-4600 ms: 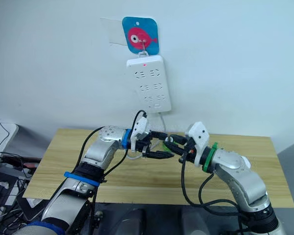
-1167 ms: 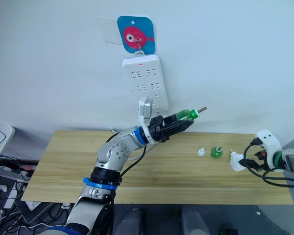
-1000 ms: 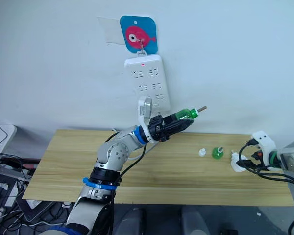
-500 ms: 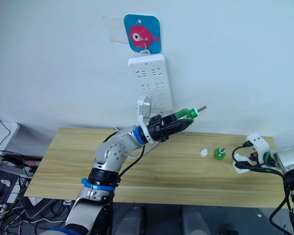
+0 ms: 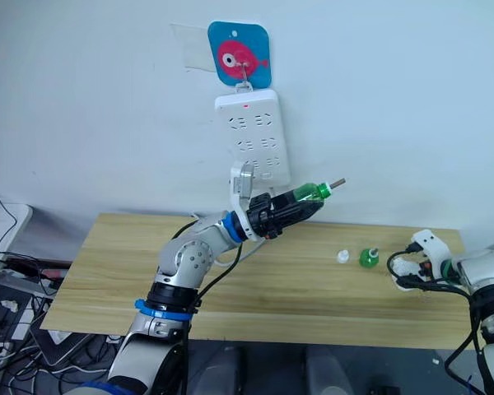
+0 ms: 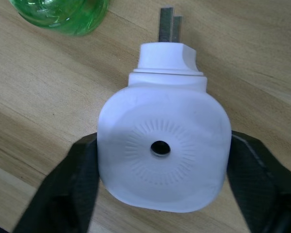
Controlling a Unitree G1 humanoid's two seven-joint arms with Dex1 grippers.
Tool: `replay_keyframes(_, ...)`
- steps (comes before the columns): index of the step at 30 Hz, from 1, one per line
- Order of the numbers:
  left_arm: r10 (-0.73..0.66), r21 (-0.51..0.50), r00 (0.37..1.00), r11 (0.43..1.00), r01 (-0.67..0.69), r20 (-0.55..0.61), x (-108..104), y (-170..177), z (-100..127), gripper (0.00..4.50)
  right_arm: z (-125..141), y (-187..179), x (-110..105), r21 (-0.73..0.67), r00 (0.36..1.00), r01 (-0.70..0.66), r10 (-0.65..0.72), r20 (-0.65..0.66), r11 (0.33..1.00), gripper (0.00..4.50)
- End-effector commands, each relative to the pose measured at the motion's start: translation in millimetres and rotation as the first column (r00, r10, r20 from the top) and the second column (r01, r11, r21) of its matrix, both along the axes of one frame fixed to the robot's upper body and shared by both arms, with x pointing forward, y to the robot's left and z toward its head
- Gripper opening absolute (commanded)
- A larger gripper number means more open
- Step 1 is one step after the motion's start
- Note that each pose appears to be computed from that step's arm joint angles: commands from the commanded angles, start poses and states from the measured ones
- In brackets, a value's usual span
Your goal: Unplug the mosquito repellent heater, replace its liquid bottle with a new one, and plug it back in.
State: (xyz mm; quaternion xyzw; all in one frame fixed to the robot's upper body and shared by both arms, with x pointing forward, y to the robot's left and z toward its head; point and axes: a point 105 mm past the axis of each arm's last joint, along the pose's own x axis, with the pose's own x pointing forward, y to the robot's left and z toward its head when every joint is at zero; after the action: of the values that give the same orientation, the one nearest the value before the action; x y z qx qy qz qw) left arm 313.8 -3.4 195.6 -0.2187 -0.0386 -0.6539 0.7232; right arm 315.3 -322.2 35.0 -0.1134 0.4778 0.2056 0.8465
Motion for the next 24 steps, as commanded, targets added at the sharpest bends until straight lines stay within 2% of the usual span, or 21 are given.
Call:
replay_keyframes(1,-0.028,-0.024,0.998,0.999,0.029,0.056,-8,-4,13,2.29,3,-1,1,0.023,1.0,0.007,-0.008,0.014,1.0,2.97)
replay_keyframes(5,-0.035,-0.025,0.998,0.999,0.037,0.058,-9,-7,13,2.29,9,-4,-1,0.034,1.0,0.01,-0.01,0.022,0.999,2.97)
replay_keyframes(9,-0.037,-0.027,0.997,0.999,0.039,0.061,-8,-6,13,2.29,34,-16,-13,0.061,0.998,0.036,-0.038,0.044,0.998,2.97)
replay_keyframes(12,-0.043,-0.024,0.997,0.999,0.045,0.059,-9,-4,10,2.29,57,-21,-29,0.105,0.997,0.051,-0.057,0.055,0.993,2.97)
replay_keyframes(15,-0.058,-0.021,0.997,0.998,0.059,0.055,-11,-4,8,2.29,79,-9,-49,0.213,0.999,0.034,-0.042,0.035,0.977,2.97)
replay_keyframes(19,-0.135,0.004,0.99,0.991,0.135,0.042,-18,-3,0,2.29,118,33,-77,0.519,0.999,0.033,-0.029,-0.016,0.854,2.97)
replay_keyframes(21,-0.164,0.017,0.986,0.986,0.164,0.039,-20,-2,-2,2.29,129,45,-86,0.591,0.999,0.034,-0.023,-0.026,0.806,2.97)
replay_keyframes(24,-0.222,0.039,0.974,0.975,0.22,0.034,-24,0,-6,2.29,150,63,-98,0.729,1.0,-0.012,0.027,-0.01,0.685,2.97)
